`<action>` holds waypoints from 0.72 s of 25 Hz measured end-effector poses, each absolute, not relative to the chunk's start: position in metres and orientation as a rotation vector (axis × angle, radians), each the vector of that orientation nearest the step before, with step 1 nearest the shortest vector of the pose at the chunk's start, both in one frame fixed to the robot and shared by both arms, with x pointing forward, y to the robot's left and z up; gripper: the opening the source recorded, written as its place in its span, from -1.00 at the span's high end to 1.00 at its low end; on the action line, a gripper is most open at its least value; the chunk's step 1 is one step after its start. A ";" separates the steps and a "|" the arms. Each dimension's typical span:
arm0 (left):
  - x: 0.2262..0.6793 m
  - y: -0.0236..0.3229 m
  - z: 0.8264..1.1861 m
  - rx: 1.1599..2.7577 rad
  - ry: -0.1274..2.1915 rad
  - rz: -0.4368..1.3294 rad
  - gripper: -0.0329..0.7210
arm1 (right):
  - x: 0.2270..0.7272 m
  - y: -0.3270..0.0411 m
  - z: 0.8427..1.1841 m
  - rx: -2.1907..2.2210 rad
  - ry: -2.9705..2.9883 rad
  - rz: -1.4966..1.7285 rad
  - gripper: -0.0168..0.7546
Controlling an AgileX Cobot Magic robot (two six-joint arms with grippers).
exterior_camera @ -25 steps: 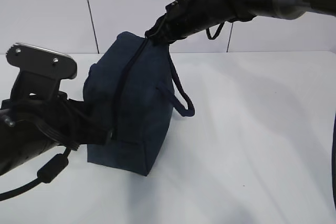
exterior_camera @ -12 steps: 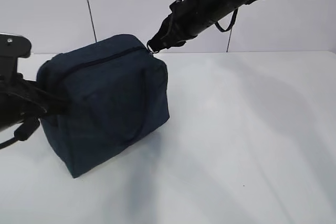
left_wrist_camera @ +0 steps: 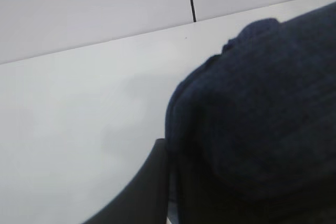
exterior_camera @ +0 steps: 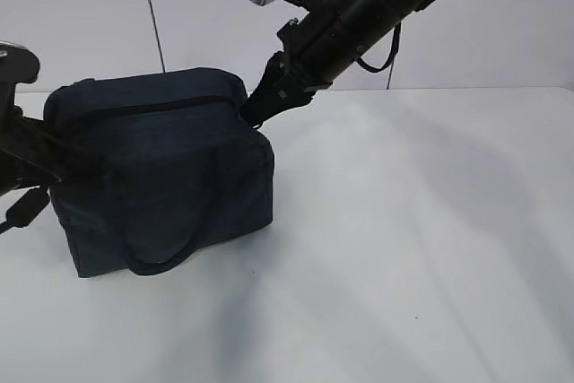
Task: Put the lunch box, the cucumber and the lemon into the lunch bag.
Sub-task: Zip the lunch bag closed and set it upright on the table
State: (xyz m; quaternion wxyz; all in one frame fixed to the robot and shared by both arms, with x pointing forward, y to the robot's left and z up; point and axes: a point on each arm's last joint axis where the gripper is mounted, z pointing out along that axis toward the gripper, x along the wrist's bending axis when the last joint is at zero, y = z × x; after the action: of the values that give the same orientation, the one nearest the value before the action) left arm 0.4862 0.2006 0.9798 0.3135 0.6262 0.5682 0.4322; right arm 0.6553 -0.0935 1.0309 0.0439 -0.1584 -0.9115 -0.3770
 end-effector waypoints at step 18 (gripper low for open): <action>0.485 0.205 1.006 1.597 1.342 1.263 -0.12 | 0.640 -0.067 1.033 -0.395 -2.725 -1.168 0.94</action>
State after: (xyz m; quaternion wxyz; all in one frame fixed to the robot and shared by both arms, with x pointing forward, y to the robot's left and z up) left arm 0.4846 0.2049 1.0062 0.3442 0.6149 0.5168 0.4862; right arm 0.6395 -0.0670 1.0334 0.0753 -0.1318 -0.9084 -0.3896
